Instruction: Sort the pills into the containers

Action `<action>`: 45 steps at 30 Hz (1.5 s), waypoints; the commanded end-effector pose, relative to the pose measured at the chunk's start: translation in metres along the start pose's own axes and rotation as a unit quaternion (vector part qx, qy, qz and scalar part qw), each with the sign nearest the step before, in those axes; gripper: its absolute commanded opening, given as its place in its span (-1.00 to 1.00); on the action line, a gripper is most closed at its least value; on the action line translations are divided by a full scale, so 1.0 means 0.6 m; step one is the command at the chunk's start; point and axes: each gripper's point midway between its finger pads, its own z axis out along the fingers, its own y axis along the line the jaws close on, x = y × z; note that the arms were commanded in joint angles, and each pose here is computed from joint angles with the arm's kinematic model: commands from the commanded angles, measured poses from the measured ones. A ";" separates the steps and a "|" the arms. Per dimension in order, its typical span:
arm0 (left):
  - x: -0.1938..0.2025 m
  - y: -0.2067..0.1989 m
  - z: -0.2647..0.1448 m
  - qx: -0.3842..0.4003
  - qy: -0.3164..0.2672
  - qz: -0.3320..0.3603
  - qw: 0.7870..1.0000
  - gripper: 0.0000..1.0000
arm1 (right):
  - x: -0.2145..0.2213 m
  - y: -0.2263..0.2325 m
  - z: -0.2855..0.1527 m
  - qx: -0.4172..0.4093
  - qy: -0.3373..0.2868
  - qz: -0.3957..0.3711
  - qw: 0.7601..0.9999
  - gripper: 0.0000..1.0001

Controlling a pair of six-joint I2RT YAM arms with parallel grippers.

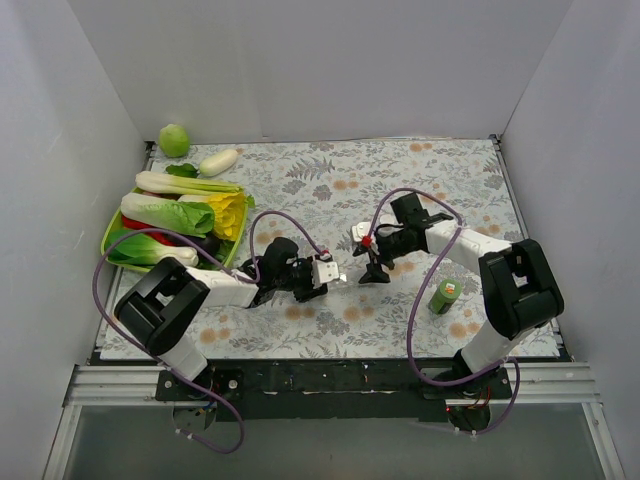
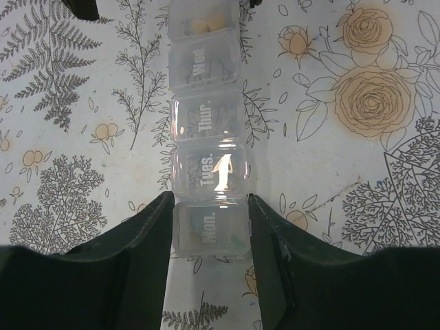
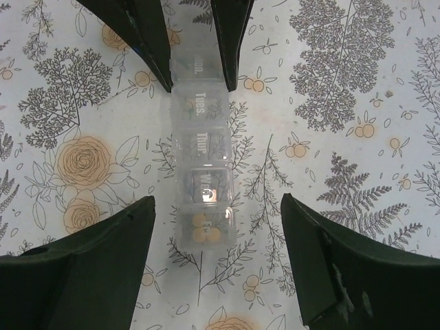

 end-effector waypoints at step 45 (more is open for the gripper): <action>-0.030 -0.024 -0.038 -0.014 -0.015 -0.026 0.999 -1.00 | -0.008 -0.050 0.032 0.031 0.012 0.121 0.992 -0.26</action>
